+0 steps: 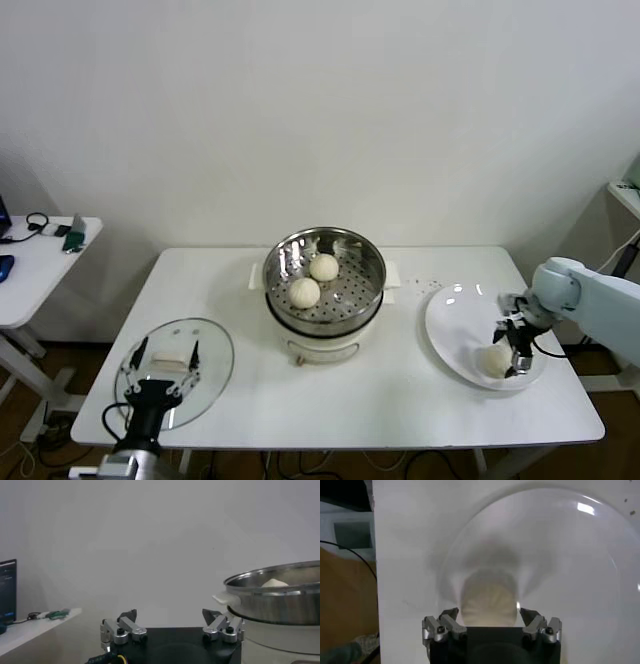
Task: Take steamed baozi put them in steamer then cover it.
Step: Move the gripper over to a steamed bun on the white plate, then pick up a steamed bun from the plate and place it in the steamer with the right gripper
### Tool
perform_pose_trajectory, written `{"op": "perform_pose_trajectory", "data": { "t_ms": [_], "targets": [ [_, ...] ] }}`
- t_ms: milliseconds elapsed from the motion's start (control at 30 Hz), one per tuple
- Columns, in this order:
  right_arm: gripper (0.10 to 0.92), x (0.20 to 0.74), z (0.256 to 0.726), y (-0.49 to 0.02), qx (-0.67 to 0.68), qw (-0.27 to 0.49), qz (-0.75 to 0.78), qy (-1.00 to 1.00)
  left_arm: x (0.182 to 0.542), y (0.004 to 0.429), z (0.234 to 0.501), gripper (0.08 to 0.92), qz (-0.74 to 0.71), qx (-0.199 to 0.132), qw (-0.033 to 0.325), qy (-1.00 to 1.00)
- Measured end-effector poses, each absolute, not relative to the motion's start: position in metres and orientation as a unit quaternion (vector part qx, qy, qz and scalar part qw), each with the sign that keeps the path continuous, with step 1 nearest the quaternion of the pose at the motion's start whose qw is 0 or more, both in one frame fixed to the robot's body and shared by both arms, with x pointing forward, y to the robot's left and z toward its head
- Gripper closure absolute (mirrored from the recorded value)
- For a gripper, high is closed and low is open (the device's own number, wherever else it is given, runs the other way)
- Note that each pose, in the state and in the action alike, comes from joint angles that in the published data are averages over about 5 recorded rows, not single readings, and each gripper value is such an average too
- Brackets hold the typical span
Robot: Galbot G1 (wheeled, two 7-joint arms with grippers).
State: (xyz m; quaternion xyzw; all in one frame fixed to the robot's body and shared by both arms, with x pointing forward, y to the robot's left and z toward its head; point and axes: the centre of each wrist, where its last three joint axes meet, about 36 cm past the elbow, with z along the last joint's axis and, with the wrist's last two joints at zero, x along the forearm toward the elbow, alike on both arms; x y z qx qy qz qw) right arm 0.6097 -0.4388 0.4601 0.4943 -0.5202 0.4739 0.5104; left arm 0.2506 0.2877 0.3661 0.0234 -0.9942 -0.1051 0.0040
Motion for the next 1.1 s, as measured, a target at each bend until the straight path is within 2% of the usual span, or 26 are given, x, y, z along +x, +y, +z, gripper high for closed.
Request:
{"op": "perform_pose_trajectory", "data": {
  "t_ms": [133,367,567,900,1100],
  "targets": [
    [0.205,0.612,0.457,-0.437,0.497,0.514,0.474,-0.514,0.25,0.288,0.366,0.177,-0.106,0.025,0.005,-0.994],
    [0.284,0.611,0.455,-0.438,0.499,0.518,0.475,-0.507,0.25,0.288,0.366,0.177,-0.107,0.027,0.006,-0.994],
    [0.311,0.614,0.456,-0.438,0.5,0.517,0.477,-0.505,0.248,0.289,0.366,0.177,-0.108,0.027,0.008,-0.994],
    [0.318,0.62,0.464,-0.436,0.506,0.507,0.482,-0.504,0.249,0.287,0.368,0.177,-0.107,0.025,0.005,-0.994],
    [0.318,0.633,0.489,-0.423,0.518,0.485,0.498,-0.499,0.249,0.286,0.368,0.177,-0.106,0.023,0.004,-0.994]
  ]
}}
